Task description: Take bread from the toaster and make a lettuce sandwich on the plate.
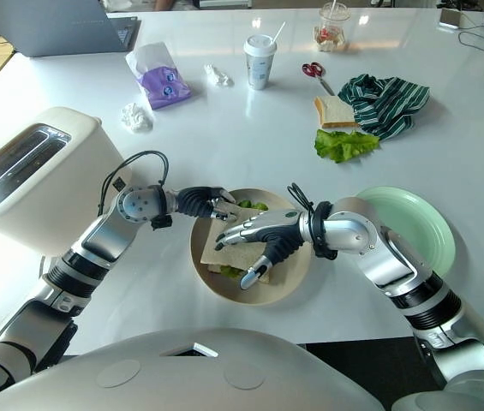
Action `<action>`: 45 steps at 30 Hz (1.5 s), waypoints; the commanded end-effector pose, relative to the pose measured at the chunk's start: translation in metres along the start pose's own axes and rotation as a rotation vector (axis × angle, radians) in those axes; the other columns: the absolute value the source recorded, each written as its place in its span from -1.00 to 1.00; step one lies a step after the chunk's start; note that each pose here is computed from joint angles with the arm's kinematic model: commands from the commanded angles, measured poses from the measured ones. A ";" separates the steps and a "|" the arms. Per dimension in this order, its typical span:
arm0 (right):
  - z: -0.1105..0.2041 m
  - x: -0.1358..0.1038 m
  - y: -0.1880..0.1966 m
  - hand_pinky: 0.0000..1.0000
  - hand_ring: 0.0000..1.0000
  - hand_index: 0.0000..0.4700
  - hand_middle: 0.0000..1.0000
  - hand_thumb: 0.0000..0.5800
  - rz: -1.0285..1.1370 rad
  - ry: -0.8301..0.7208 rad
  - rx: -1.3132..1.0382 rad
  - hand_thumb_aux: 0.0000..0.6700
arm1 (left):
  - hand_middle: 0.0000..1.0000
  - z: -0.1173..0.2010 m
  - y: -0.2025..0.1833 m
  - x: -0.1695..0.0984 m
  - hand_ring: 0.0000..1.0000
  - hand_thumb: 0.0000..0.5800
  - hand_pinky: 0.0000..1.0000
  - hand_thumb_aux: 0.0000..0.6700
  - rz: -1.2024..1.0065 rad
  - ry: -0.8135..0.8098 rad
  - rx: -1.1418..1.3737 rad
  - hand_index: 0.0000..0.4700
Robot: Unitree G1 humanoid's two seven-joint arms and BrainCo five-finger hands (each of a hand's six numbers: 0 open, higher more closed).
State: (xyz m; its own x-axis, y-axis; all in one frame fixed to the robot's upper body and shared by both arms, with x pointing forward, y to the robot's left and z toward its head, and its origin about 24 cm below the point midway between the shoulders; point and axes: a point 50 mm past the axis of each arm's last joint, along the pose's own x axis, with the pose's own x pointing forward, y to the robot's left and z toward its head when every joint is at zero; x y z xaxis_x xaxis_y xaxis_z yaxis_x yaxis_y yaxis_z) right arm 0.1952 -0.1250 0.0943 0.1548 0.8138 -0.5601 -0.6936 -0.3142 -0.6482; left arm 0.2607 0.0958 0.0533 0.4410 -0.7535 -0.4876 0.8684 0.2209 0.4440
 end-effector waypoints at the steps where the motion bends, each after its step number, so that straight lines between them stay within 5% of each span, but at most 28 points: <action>1: -0.018 -0.001 0.030 -1.00 -1.00 -1.00 -1.00 -1.00 0.195 0.104 0.108 -1.00 | -1.00 -0.004 0.009 -0.002 -1.00 -1.00 -1.00 -1.00 0.071 0.052 0.021 -1.00; 14: -0.024 -0.008 0.037 -1.00 -1.00 -1.00 -1.00 -1.00 0.281 0.154 0.142 -1.00 | -1.00 0.051 0.032 -0.044 -1.00 -1.00 -1.00 -1.00 0.304 -0.061 0.346 -1.00; 20: -0.027 -0.008 0.034 -1.00 -1.00 -1.00 -1.00 -1.00 0.263 0.153 0.126 -1.00 | -1.00 0.091 0.103 -0.102 -1.00 -1.00 -1.00 -1.00 0.840 -0.176 0.424 -1.00; 25: -0.020 -0.021 -0.005 -1.00 -1.00 -1.00 -1.00 -1.00 0.026 0.084 0.118 -1.00 | -1.00 0.103 0.130 -0.132 -1.00 -1.00 -1.00 -1.00 1.134 -0.413 0.260 -1.00; 34: 0.003 -0.098 -0.054 -1.00 -1.00 -1.00 -1.00 -1.00 -0.347 -0.098 0.207 -1.00 | -1.00 0.103 0.120 -0.125 -1.00 -1.00 -1.00 -1.00 0.919 -0.659 -0.021 -1.00; 38: 0.006 -0.111 -0.046 -1.00 -1.00 -1.00 -1.00 -1.00 -0.362 -0.132 0.270 -1.00 | -1.00 0.104 0.110 -0.125 -1.00 -1.00 -1.00 -1.00 0.739 -0.701 -0.097 -1.00; 42: 0.006 -0.108 -0.022 -1.00 -1.00 -1.00 -1.00 -1.00 -0.323 -0.150 0.343 -1.00 | -1.00 0.088 0.062 -0.120 -1.00 -1.00 -1.00 -1.00 0.266 -0.649 -0.124 -1.00; 43: 0.006 -0.106 -0.015 -1.00 -1.00 -1.00 -1.00 -1.00 -0.305 -0.157 0.365 -1.00 | -1.00 0.082 0.048 -0.122 -1.00 -0.71 -1.00 -0.85 0.143 -0.650 -0.144 -0.85; 44: 0.007 -0.104 -0.009 -1.00 -1.00 -1.00 -1.00 -1.00 -0.287 -0.163 0.384 -1.00 | -1.00 0.077 0.036 -0.124 -1.00 0.69 -1.00 0.22 0.041 -0.648 -0.179 0.22; 45: 0.007 -0.101 -0.002 0.04 0.04 -0.71 0.04 -0.46 -0.267 -0.163 0.411 -0.71 | -0.40 0.070 0.024 -0.129 -0.40 1.00 -0.40 1.00 -0.064 -0.644 -0.198 1.00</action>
State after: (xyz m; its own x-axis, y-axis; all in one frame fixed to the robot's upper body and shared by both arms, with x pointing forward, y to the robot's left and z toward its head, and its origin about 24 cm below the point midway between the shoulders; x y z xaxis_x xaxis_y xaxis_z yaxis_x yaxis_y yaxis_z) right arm 0.1875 -0.2037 0.1640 0.3116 0.9068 -0.2840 -0.8405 0.1236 -0.5275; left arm 0.2334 0.1482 0.1982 0.3899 -0.9048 0.1713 0.8374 0.4257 0.3428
